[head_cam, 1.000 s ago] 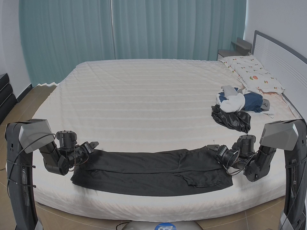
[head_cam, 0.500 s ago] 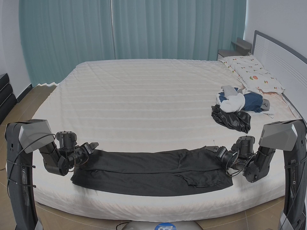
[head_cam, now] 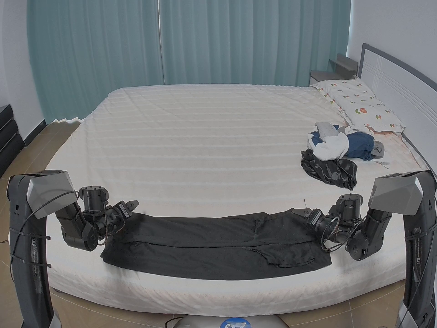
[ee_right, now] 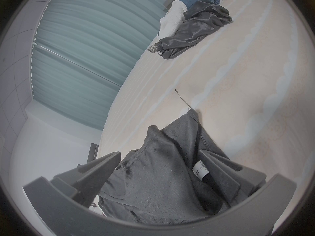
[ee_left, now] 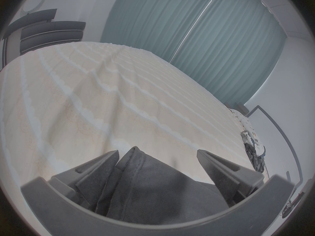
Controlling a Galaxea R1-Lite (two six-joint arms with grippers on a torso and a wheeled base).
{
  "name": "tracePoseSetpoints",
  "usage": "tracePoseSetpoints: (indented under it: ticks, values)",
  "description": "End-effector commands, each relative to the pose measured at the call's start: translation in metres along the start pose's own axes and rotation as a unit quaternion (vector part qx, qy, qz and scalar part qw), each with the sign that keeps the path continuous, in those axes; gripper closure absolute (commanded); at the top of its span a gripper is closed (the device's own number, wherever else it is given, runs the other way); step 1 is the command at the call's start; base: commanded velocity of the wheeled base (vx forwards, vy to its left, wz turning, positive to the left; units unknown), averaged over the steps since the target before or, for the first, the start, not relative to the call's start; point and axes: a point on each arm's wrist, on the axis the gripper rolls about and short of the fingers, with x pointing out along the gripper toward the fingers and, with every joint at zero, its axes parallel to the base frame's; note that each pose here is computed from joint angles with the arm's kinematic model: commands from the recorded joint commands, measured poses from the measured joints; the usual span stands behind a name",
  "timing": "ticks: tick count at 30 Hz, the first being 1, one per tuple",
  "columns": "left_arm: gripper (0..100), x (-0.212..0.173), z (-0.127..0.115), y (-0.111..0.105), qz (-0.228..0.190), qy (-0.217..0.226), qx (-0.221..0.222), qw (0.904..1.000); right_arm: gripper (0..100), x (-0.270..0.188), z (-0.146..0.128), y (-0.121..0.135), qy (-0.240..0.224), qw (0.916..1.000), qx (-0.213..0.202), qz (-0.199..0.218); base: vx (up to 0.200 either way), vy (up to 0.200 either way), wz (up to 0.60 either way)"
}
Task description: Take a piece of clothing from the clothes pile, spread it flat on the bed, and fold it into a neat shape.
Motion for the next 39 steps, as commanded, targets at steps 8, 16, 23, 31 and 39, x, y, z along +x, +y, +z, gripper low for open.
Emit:
tracePoseSetpoints:
  ticks: [8,16,23,31,39]
  values:
    - [100,-0.001,-0.002,0.002,0.004,0.003,0.005,1.0000,0,0.002,0.003,0.000,-0.006,1.0000,0.001,0.004,0.000,0.000,0.00]
    - [100,-0.002,0.004,0.009,0.036,-0.021,-0.001,0.9991,0,0.000,0.009,0.001,-0.022,0.9998,0.002,0.000,0.000,0.000,0.00]
    - [100,-0.003,0.009,0.014,0.042,-0.029,-0.007,0.9987,0,0.001,0.022,-0.006,-0.044,0.9990,0.006,-0.005,0.000,0.000,0.00]
    - [100,-0.003,0.009,0.015,0.043,-0.029,-0.008,0.9986,0,0.012,0.021,-0.009,-0.043,0.9991,0.005,-0.004,0.000,0.000,0.00]
    - [100,-0.003,0.008,0.014,0.043,-0.028,-0.008,0.9987,0,0.019,0.017,-0.007,-0.036,0.9993,0.000,-0.001,0.000,0.000,0.00]
